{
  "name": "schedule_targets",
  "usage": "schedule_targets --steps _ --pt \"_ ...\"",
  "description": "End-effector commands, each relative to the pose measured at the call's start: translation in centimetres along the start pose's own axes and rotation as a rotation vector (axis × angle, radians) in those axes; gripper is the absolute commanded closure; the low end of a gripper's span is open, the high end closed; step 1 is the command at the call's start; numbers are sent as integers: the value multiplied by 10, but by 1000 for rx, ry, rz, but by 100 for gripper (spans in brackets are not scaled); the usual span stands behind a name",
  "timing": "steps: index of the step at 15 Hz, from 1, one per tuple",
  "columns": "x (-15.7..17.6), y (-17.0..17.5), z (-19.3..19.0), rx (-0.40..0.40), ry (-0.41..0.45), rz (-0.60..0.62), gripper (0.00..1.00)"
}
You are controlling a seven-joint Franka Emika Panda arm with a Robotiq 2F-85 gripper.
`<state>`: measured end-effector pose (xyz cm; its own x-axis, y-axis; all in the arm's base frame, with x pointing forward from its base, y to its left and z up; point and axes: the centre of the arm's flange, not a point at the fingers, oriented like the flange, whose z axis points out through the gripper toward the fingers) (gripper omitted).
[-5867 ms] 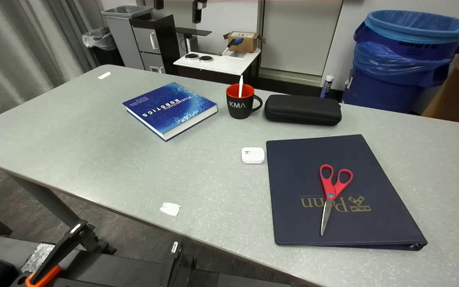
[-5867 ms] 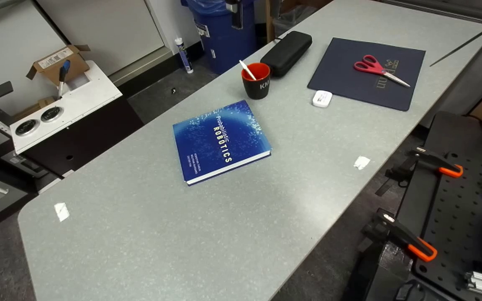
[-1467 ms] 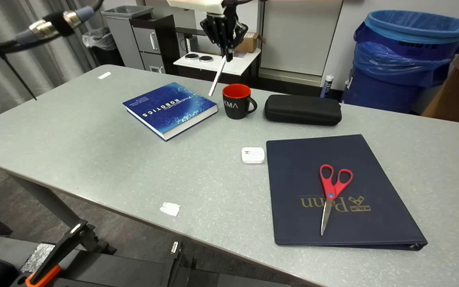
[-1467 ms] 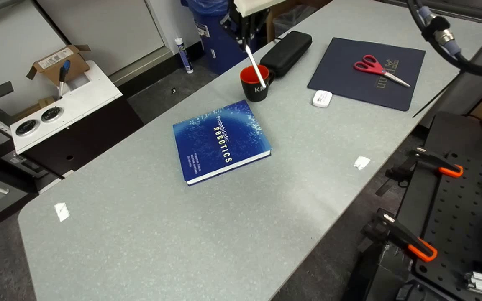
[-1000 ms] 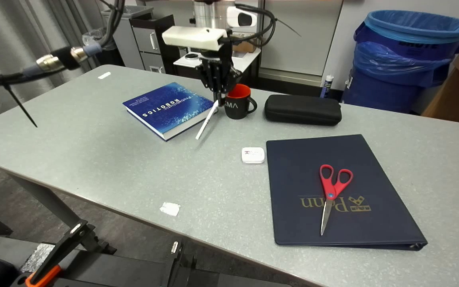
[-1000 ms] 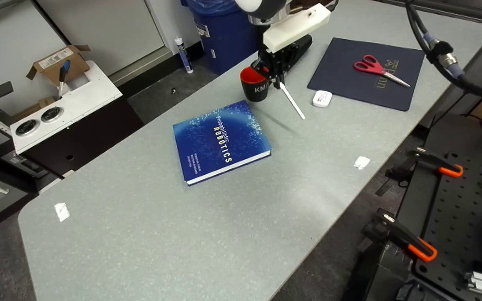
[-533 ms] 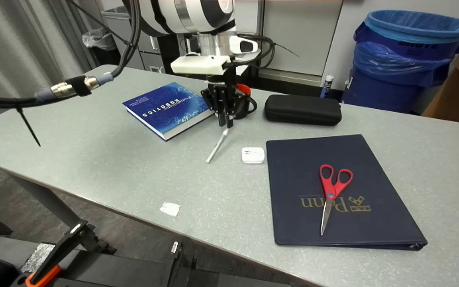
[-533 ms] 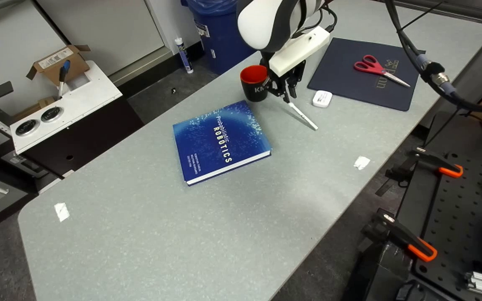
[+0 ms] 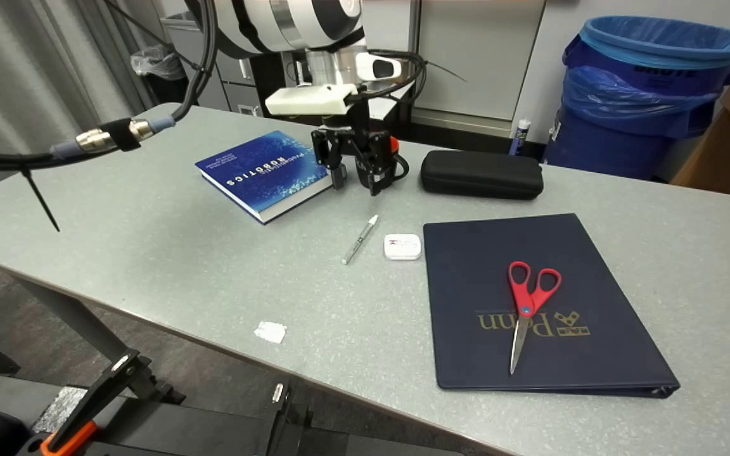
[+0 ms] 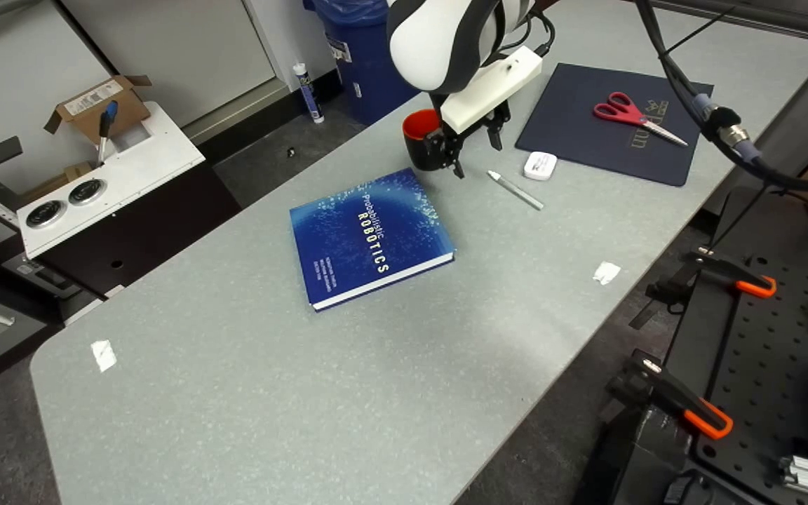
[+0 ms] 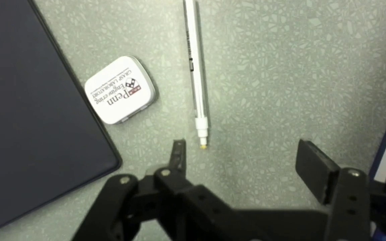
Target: Take the pen out of the mug and put it on the table
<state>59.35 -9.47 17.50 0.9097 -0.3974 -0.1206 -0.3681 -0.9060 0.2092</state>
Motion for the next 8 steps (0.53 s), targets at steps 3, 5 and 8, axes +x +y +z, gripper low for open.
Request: schedule_targets --steps 3,5,8 --pt "6 -5 -14 -18 14 20 0" --pt "4 -3 -7 4 16 3 0" --pt "4 -3 -7 4 15 2 0"
